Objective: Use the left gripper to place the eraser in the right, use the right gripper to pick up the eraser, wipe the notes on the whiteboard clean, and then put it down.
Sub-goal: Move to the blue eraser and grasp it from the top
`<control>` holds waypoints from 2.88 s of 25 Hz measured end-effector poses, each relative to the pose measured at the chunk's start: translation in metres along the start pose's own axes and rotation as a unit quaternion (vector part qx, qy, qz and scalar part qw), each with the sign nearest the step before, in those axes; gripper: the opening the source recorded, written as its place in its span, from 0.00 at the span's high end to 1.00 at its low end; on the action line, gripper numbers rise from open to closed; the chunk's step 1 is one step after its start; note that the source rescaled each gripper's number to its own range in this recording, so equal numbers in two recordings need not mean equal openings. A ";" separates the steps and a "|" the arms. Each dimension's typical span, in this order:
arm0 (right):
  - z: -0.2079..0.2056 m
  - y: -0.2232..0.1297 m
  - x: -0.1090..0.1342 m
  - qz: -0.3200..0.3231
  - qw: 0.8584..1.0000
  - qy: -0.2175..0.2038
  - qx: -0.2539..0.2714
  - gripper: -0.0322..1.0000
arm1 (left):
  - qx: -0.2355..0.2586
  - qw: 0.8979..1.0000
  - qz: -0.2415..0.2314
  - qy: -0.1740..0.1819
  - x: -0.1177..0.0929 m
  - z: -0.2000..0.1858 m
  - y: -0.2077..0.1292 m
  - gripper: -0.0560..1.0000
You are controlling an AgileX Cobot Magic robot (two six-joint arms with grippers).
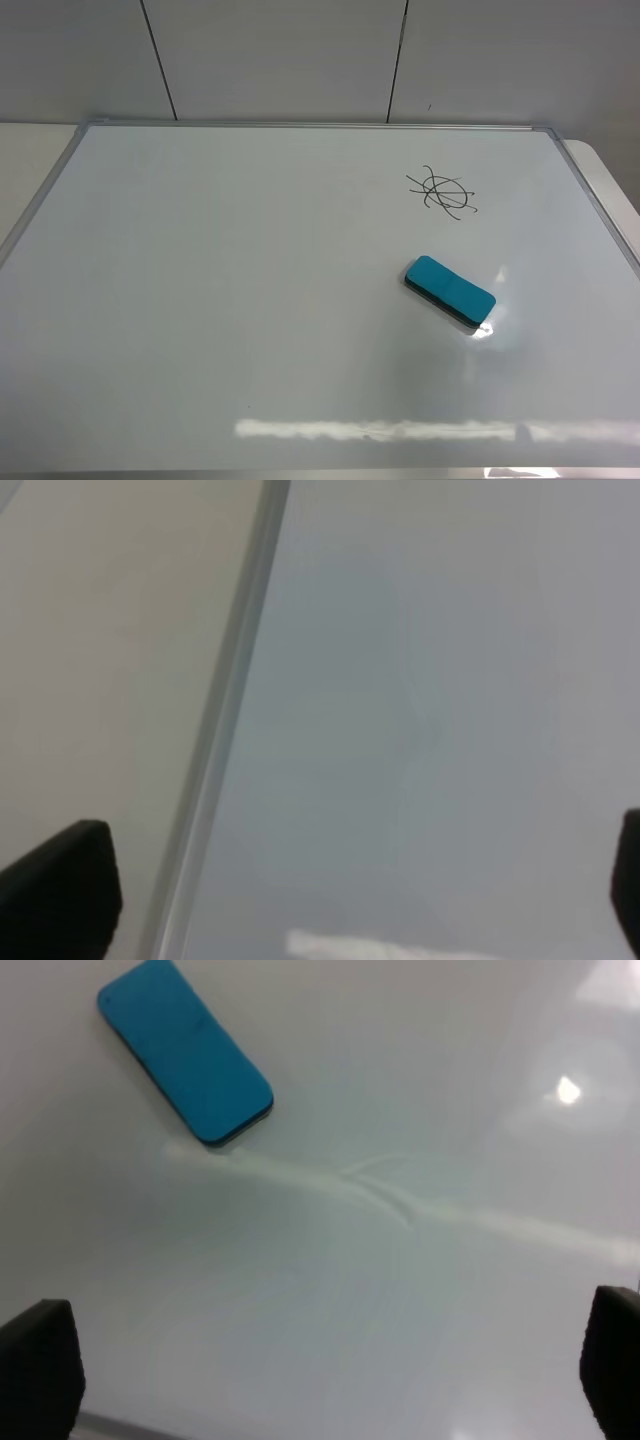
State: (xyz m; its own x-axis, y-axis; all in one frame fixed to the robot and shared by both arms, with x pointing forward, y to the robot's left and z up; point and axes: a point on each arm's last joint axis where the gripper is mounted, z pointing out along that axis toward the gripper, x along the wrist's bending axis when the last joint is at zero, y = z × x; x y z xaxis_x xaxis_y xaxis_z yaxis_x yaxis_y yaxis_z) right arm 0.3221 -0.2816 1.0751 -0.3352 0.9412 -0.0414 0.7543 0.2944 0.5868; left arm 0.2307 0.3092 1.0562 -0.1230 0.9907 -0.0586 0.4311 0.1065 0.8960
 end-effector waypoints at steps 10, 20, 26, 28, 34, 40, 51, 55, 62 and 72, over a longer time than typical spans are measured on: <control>0.129 0.076 0.004 -0.140 0.977 0.117 0.112 0.00 | 0.000 1.000 0.000 0.000 0.000 0.000 0.000 0.00; 0.206 0.077 0.023 -0.197 0.959 0.140 0.151 0.00 | 0.000 1.000 0.000 0.000 0.000 0.000 0.000 0.00; 0.223 0.080 0.020 -0.200 0.965 0.118 0.125 0.00 | 0.000 1.000 0.000 0.000 0.000 0.000 0.000 0.00; 0.229 0.078 0.020 -0.201 0.963 0.119 0.132 0.00 | 0.000 1.000 0.000 0.000 0.000 0.000 0.000 0.00; 0.240 0.074 0.026 -0.215 0.958 0.128 0.136 0.00 | 0.000 1.000 0.000 0.000 0.000 0.000 0.000 0.00; 0.252 0.070 0.030 -0.223 0.954 0.143 0.139 0.00 | 0.000 1.000 0.000 0.000 0.000 0.000 0.000 0.00; 0.253 0.072 0.029 -0.234 0.954 0.134 0.128 0.00 | 0.000 1.000 0.000 0.000 0.000 0.000 0.000 0.00; 0.255 0.071 0.029 -0.236 0.953 0.134 0.132 0.00 | 0.000 1.000 0.000 0.000 0.000 0.000 0.000 0.00; 0.260 0.067 0.029 -0.238 0.951 0.139 0.143 0.00 | 0.000 1.000 0.000 0.000 0.000 0.000 0.000 0.00; 0.261 0.067 0.030 -0.234 0.951 0.141 0.142 0.30 | 0.000 1.000 0.000 0.000 0.000 0.000 0.000 0.00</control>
State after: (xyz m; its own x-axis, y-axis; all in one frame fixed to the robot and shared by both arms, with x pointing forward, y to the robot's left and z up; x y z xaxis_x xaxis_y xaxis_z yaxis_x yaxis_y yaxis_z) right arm 0.5097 -0.1910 0.9024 -0.7801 0.6256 -0.0025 0.5934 0.7412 0.3138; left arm 0.2307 0.3092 1.0562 -0.1230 0.9907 -0.0586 0.4311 0.1065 0.8960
